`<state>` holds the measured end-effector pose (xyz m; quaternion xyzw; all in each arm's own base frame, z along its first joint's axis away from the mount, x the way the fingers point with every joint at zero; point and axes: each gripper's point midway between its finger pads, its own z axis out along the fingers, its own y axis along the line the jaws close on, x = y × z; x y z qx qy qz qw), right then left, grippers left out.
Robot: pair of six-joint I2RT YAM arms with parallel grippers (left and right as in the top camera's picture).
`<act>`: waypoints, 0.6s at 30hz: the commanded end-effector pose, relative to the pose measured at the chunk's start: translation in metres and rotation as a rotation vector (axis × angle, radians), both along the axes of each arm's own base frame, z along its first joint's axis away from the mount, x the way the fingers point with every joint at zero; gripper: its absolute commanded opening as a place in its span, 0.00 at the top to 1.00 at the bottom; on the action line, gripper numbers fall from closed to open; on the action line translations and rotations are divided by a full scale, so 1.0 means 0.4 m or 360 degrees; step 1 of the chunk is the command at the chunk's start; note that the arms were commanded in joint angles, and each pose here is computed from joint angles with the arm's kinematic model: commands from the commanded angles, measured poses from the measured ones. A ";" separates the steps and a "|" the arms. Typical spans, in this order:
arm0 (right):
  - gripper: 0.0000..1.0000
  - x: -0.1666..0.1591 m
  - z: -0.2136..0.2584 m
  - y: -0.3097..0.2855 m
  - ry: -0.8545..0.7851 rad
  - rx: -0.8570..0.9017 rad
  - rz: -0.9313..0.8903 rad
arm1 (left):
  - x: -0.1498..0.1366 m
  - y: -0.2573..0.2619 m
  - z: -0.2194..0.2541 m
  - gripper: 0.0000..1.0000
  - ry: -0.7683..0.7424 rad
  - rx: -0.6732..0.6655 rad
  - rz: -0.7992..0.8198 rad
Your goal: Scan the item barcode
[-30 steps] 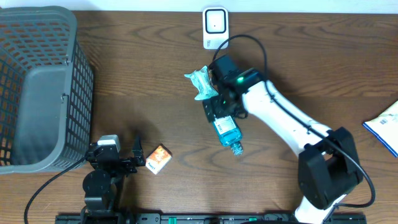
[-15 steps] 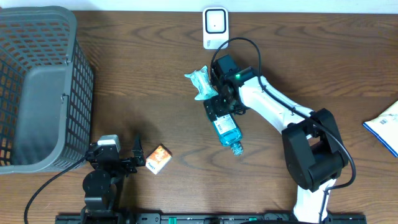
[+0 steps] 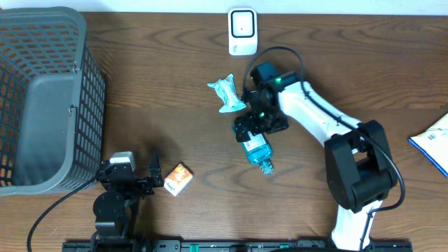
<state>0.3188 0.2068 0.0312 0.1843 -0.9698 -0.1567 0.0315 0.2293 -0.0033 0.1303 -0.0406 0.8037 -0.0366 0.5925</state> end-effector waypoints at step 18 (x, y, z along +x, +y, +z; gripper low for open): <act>0.01 -0.174 0.011 -0.077 0.0471 -0.0056 -0.0012 | 0.000 0.003 -0.029 0.02 0.0041 0.0020 0.0006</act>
